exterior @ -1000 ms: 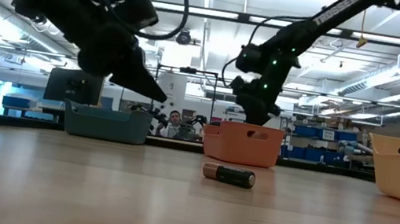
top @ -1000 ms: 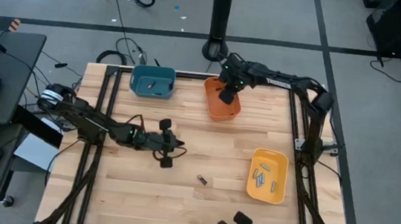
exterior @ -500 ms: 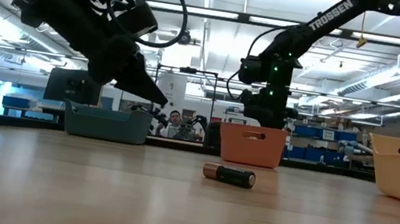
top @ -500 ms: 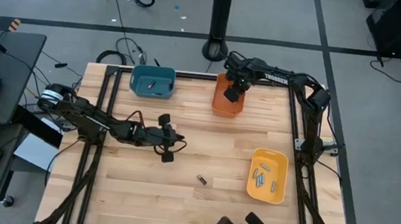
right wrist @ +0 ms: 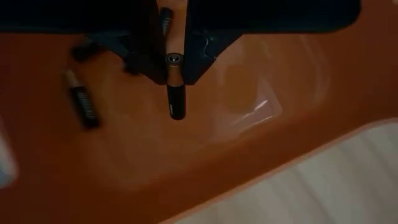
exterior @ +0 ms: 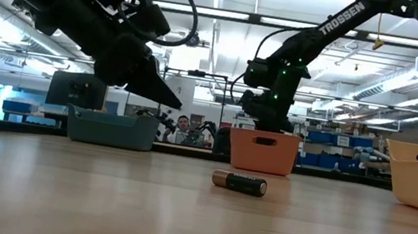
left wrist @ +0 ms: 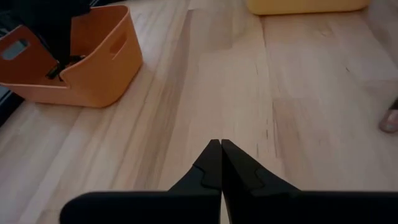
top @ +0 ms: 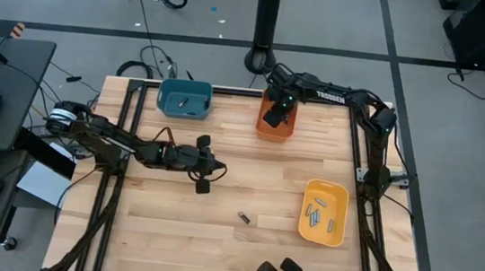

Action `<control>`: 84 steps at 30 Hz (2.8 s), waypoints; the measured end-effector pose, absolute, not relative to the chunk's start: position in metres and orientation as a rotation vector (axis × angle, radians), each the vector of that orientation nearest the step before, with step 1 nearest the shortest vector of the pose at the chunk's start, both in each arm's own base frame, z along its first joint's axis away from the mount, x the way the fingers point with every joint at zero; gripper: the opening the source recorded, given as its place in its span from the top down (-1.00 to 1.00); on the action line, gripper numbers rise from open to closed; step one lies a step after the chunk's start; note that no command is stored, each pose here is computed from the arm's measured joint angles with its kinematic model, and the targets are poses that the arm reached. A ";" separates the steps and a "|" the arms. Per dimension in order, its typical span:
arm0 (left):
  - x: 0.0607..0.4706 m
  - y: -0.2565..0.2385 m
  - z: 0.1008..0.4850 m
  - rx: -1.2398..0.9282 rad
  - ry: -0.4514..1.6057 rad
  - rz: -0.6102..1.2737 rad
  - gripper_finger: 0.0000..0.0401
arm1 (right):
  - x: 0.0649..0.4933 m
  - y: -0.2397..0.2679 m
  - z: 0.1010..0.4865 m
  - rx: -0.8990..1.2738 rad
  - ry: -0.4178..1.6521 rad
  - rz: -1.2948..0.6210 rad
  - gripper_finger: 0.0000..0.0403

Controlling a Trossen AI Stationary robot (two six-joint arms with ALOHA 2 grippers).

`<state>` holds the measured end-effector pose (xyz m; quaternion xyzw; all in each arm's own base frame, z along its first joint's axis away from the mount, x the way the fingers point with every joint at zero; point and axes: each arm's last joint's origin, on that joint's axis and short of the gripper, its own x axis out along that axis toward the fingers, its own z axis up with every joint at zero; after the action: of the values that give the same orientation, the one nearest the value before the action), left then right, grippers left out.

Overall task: Sort batteries
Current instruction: Put the small black battery into the orange bin, then put the big black battery into the blue bin

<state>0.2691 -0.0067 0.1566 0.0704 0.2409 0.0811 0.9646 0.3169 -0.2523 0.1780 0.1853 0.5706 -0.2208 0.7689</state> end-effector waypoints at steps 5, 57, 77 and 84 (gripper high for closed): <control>0.269 -0.007 0.157 0.137 0.486 0.159 0.97 | 0.320 -0.253 0.164 0.411 1.262 -0.415 0.74; 0.236 -0.032 0.143 0.042 0.210 -0.036 0.97 | 0.322 0.151 0.171 0.380 0.857 -0.289 0.47; 0.230 -0.062 0.145 0.045 0.187 -0.009 0.97 | 0.331 0.177 0.113 0.308 0.768 -0.395 0.05; 0.229 -0.064 0.144 0.049 0.195 -0.005 0.97 | 0.335 0.178 0.092 0.265 0.789 -0.399 0.11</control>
<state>0.2290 -0.0635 0.1444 0.0245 0.0974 -0.0026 0.9949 0.3348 0.1781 0.0918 0.1277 0.3806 -0.1924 0.8954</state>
